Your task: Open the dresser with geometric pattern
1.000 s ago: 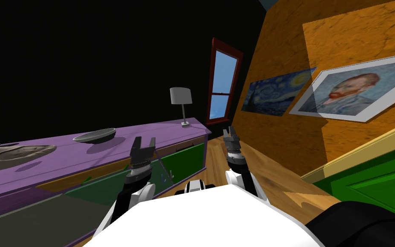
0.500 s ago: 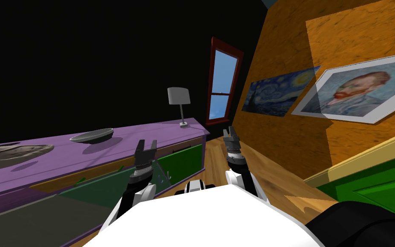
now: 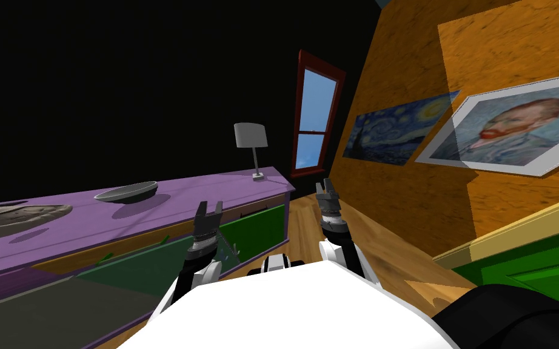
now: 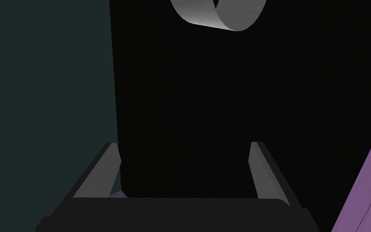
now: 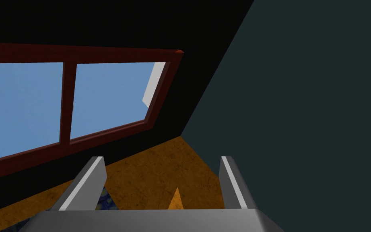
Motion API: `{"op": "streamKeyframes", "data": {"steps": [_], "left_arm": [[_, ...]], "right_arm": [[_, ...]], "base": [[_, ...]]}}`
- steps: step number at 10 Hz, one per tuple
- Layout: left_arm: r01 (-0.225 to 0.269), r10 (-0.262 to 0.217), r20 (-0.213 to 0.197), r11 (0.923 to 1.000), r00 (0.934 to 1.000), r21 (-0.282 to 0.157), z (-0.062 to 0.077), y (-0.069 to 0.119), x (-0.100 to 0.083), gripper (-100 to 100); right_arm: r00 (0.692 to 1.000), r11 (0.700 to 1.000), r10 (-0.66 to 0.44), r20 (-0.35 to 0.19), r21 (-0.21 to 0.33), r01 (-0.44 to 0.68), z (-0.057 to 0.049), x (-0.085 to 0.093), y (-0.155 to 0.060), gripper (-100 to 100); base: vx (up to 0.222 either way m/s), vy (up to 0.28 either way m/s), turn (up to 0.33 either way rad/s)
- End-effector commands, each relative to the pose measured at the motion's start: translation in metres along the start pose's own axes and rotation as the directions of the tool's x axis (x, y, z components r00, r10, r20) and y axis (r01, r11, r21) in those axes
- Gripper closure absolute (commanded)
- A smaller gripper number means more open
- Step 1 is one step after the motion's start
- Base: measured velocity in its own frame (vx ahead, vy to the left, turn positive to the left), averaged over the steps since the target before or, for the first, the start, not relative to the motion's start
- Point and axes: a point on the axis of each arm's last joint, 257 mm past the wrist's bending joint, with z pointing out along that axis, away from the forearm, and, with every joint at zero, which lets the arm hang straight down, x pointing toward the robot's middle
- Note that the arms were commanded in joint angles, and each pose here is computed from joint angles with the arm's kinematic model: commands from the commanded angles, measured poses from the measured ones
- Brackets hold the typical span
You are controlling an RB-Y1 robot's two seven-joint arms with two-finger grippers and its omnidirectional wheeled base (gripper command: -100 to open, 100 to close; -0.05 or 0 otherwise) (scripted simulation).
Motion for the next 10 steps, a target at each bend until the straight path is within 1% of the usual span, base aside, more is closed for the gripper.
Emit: {"op": "streamKeyframes", "data": {"steps": [1,2,4,5,7,9,10], "left_arm": [[-0.002,0.002,0.007,1.0000,1.0000,-0.003,-0.010,0.014,-0.004,-100],[-0.003,0.003,0.008,0.9998,1.0000,-0.020,-0.014,0.021,-0.005,-100],[-0.004,0.004,0.015,0.9998,0.9999,-0.020,-0.022,0.030,-0.008,-100],[-0.005,0.006,0.016,0.9993,0.9998,-0.038,-0.026,0.037,-0.009,-100],[-0.006,0.007,0.021,0.9989,0.9998,-0.047,-0.033,0.045,-0.012,-100],[-0.008,0.009,0.029,0.9985,0.9995,-0.054,-0.043,0.057,-0.015,-100],[-0.008,0.010,0.030,0.9977,0.9995,-0.067,-0.046,0.061,-0.016,-100]], "right_arm": [[1.000,1.000,0.000,0.000,0.000,0.000,0.000,0.000,0.000,0],[1.000,1.000,0.000,0.000,0.000,0.000,0.000,0.000,0.000,0],[1.000,1.000,0.000,0.000,0.000,0.000,0.000,0.000,0.000,0],[1.000,1.000,0.000,0.000,0.000,0.000,0.000,0.000,0.000,0],[1.000,1.000,0.000,0.000,0.000,0.000,0.000,0.000,0.000,0],[1.000,1.000,0.000,0.000,0.000,0.000,0.000,0.000,0.000,0],[1.000,1.000,0.000,0.000,0.000,0.000,0.000,0.000,0.000,0]], "base": [[0.013,-0.095,0.035],[0.012,-0.073,0.011],[0.015,-0.064,0.030],[0.020,-0.046,0.010],[0.017,-0.050,0.013],[0.021,-0.064,0.035],[0.009,-0.059,0.021]]}}
